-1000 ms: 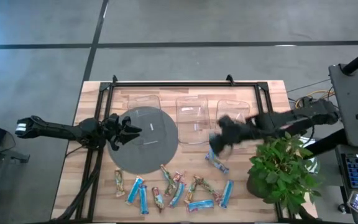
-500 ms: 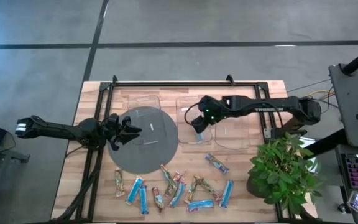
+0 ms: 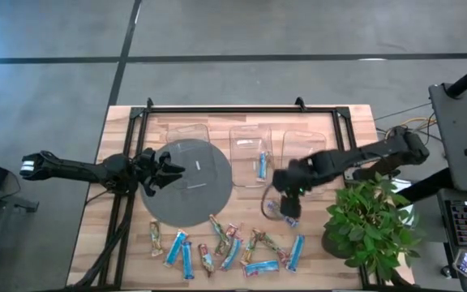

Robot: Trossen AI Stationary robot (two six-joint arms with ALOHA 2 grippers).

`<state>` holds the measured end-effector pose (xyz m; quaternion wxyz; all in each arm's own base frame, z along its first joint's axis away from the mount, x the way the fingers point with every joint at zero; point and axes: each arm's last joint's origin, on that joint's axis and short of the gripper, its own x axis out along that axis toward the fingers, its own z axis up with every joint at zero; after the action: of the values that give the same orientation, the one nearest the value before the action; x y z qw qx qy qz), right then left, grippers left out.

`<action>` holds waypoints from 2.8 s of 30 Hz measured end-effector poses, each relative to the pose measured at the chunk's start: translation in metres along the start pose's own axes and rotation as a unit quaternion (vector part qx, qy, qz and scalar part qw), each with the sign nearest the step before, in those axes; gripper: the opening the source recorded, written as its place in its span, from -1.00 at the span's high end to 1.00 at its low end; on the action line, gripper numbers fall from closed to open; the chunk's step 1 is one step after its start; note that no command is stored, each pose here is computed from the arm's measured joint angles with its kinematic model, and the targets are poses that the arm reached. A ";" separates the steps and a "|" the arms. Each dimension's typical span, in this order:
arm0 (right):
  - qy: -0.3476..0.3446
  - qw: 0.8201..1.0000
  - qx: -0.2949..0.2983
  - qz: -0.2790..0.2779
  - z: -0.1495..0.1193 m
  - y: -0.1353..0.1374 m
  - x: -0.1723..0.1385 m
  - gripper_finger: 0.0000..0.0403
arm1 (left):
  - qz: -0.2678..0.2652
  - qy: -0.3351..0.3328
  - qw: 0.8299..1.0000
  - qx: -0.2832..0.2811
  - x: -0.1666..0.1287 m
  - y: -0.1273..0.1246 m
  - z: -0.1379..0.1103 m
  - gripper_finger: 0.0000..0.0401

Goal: Pick and place Granola Bars by type
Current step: Put the blue granola bar into the right transparent bin

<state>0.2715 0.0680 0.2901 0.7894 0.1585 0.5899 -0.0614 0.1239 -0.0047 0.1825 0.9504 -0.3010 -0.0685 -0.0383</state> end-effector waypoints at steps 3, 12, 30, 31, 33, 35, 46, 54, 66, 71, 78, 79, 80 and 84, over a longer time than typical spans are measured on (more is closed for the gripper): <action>0.021 1.000 -0.011 0.009 -0.019 0.022 0.004 -0.16 | 0.000 0.000 1.000 0.000 0.000 0.000 0.000 0.29; 0.013 0.999 0.041 -0.019 -0.058 0.044 0.036 -0.16 | 0.000 0.000 1.000 0.000 0.000 0.000 0.000 0.29; 0.116 0.970 0.212 0.014 -0.059 0.012 0.088 -0.16 | 0.000 0.000 1.000 0.000 0.000 0.000 0.000 0.29; 0.119 0.970 0.213 0.018 -0.057 0.012 0.091 -0.16 | 0.000 0.000 1.000 0.000 0.000 0.000 0.000 0.29; 0.115 0.972 0.206 0.021 -0.052 0.016 0.091 -0.16 | 0.000 0.000 1.000 0.000 0.000 0.000 0.000 0.29; 0.103 0.973 0.203 0.026 -0.047 0.022 0.086 -0.15 | 0.000 0.000 1.000 0.000 0.000 0.000 0.000 0.29; 0.121 0.922 0.367 -0.012 -0.043 0.020 0.089 -0.08 | 0.001 0.000 1.000 0.000 0.000 0.000 0.000 0.29; 0.130 0.902 0.409 -0.056 -0.057 0.022 0.101 0.00 | 0.001 0.000 1.000 0.000 0.000 0.000 0.000 0.29; 0.083 0.928 0.342 -0.121 -0.054 0.022 0.132 0.00 | 0.000 0.000 1.000 0.000 0.000 0.000 0.000 0.29; 0.070 0.929 0.334 -0.143 -0.054 0.020 0.140 0.00 | 0.000 0.000 1.000 0.000 0.000 0.000 0.000 0.29; 0.072 0.933 0.322 -0.145 -0.054 0.019 0.143 0.02 | 0.000 0.000 1.000 0.000 0.000 0.000 0.000 0.29; 0.072 0.934 0.320 -0.145 -0.054 0.019 0.143 0.04 | 0.000 0.000 1.000 0.000 0.000 0.000 0.000 0.29; 0.073 0.935 0.316 -0.145 -0.054 0.019 0.143 0.07 | 0.000 0.000 1.000 0.000 0.000 0.000 0.000 0.29; 0.078 0.935 0.314 -0.144 -0.055 0.018 0.144 0.30 | 0.000 0.000 1.000 0.000 0.000 0.000 0.000 0.29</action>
<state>0.2689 0.1162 0.1421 0.6340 0.3156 0.6166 -0.3439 0.1239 -0.0047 0.1825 0.9504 -0.3012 -0.0683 -0.0380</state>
